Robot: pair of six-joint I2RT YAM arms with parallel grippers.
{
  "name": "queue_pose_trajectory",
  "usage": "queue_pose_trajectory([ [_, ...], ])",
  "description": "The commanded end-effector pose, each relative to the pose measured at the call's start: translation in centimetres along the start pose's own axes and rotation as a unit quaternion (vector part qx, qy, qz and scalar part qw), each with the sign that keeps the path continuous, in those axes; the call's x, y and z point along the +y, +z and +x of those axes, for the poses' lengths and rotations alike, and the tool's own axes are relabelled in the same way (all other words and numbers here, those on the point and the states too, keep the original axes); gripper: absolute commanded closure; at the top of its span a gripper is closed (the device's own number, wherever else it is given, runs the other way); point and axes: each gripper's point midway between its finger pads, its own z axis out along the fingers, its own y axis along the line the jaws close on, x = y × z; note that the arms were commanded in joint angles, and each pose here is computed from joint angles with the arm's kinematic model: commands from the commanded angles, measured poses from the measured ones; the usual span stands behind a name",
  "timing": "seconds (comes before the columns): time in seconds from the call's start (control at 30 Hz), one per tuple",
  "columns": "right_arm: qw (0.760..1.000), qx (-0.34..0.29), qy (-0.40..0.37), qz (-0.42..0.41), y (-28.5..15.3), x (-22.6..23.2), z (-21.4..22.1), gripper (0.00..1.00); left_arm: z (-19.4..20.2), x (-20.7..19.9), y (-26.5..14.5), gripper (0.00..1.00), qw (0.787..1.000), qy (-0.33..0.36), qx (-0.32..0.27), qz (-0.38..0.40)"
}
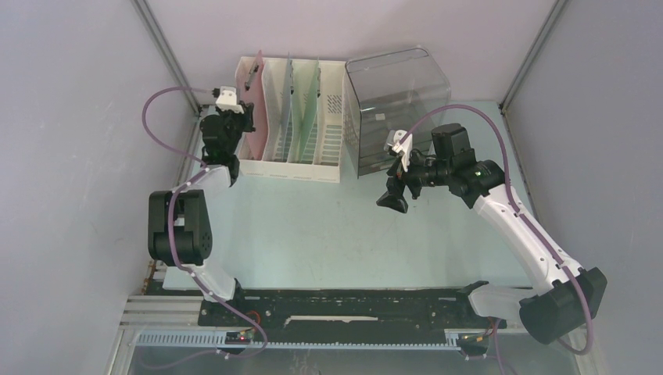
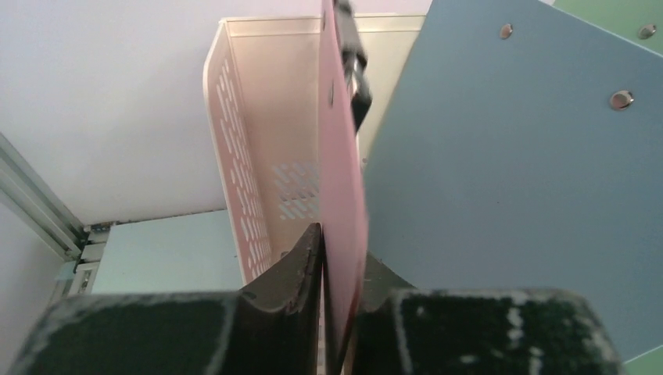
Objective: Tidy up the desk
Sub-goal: Place the folder in the storage box.
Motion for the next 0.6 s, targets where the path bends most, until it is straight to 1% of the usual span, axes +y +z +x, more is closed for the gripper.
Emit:
queue_pose_trajectory([
  [0.0,1.000,-0.008,-0.005,-0.001,-0.4,0.0,-0.4,0.00,-2.1,-0.3,0.1,0.77,0.999,0.007,-0.035,0.002],
  [0.1,1.000,-0.011,-0.006,0.001,-0.5,0.0,-0.5,0.00,-2.5,-0.1,-0.3,0.64,0.999,0.002,-0.035,-0.007],
  [0.23,1.000,-0.014,-0.006,0.002,-0.8,0.0,-0.6,0.00,-5.2,0.3,-1.3,0.39,0.999,-0.016,-0.041,-0.028],
  [0.3,1.000,-0.017,-0.008,0.004,-1.0,0.0,-0.8,0.00,-6.2,0.5,-2.2,0.28,0.999,-0.025,-0.023,-0.040],
  [0.47,1.000,-0.025,-0.010,0.006,-1.5,0.0,-1.1,0.00,-9.8,0.5,-4.8,0.09,0.998,-0.031,0.003,-0.058],
  [0.57,0.999,-0.034,-0.013,0.009,-2.1,0.1,-1.5,0.00,-11.3,0.4,-6.5,0.01,0.996,-0.053,0.013,-0.064],
])
